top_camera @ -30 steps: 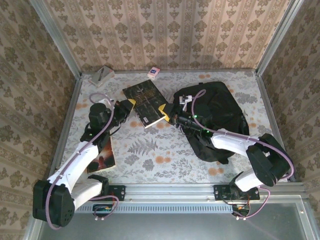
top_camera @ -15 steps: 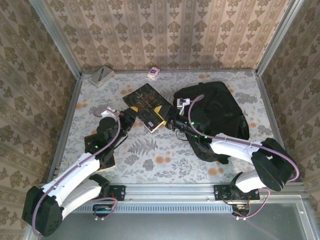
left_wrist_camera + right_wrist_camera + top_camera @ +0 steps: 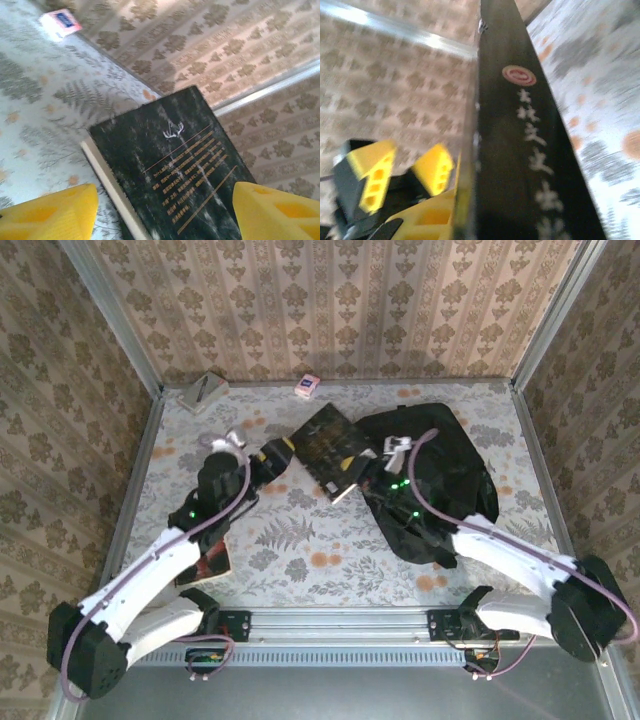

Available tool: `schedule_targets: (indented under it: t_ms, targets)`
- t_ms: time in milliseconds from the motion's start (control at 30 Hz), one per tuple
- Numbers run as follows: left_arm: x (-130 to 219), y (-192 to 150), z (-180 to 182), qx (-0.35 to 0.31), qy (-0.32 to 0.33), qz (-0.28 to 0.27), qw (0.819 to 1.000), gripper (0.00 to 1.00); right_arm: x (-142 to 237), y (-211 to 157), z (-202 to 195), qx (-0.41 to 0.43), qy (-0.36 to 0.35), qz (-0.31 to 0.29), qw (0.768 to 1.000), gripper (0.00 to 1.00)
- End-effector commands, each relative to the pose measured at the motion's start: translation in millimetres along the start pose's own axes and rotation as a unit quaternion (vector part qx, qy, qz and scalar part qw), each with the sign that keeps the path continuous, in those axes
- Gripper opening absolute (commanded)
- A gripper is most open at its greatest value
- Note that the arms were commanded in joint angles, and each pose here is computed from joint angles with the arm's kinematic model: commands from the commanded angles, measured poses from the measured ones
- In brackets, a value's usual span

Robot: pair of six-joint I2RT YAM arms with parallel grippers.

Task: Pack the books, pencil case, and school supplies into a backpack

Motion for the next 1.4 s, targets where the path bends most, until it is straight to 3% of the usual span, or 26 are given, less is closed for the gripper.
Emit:
schedule_targets:
  t_ms: [0,167,367,467,600,733,867,1000,1067,1233,1367]
  targets:
    - [-21.7,-20.3,-16.9,-0.153,0.007,0.101,0.983,0.72,47.9,41.7,-34.6,0.036,-0.115,-0.081,0.989,0.0]
    - [-87.8,-62.3,-23.6,-0.263,0.04,0.223,0.938,0.7,109.6,71.2,-56.4,0.078,-0.222,-0.147,0.961,0.0]
    - [-160.9,-119.2,-36.4,-0.358,0.053,0.3,0.883,0.7,168.6,79.4,-80.2,0.095,-0.34,-0.214,0.911,0.0]
    - [-191.2,-152.9,-33.2,-0.389,0.054,0.339,0.855,0.7,186.4,77.7,-90.8,0.098,-0.381,-0.228,0.891,0.0]
    - [-214.6,-193.2,-24.7,-0.448,0.067,0.38,0.807,0.69,192.7,76.7,-92.0,0.107,-0.384,-0.232,0.887,0.0]
    - [-223.6,-218.9,-19.5,-0.5,0.071,0.392,0.769,0.72,202.9,74.3,-95.6,0.117,-0.399,-0.232,0.879,0.0]
    - [-227.1,-230.7,-16.8,-0.501,0.065,0.403,0.763,0.72,206.9,73.3,-95.3,0.118,-0.398,-0.235,0.879,0.0]
    - [-223.8,-243.9,-11.1,-0.527,0.067,0.411,0.741,0.73,205.4,71.6,-97.1,0.116,-0.396,-0.231,0.881,0.0]
    - [-221.4,-249.7,-9.6,-0.555,0.074,0.404,0.723,0.77,204.3,70.6,-97.8,0.113,-0.39,-0.231,0.884,0.0]
    - [-221.5,-264.5,-3.0,-0.649,0.11,0.367,0.657,0.83,200.8,68.7,-100.1,0.103,-0.38,-0.228,0.89,0.0]
    - [-228.5,-262.5,3.3,-0.666,0.136,0.346,0.647,0.8,201.5,69.1,-99.6,0.098,-0.375,-0.232,0.892,0.0]
Point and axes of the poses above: each hand's point on the last joint's axis, 136 mm out from that joint toward the fingers, its own x axis back along the fingers, its own z axis along the line the jaws close on, y = z × x, the point moved 3 cm from there along x, back along the fingers, and after that the axes turned 10 degrees about x, right-handed, at the moved point
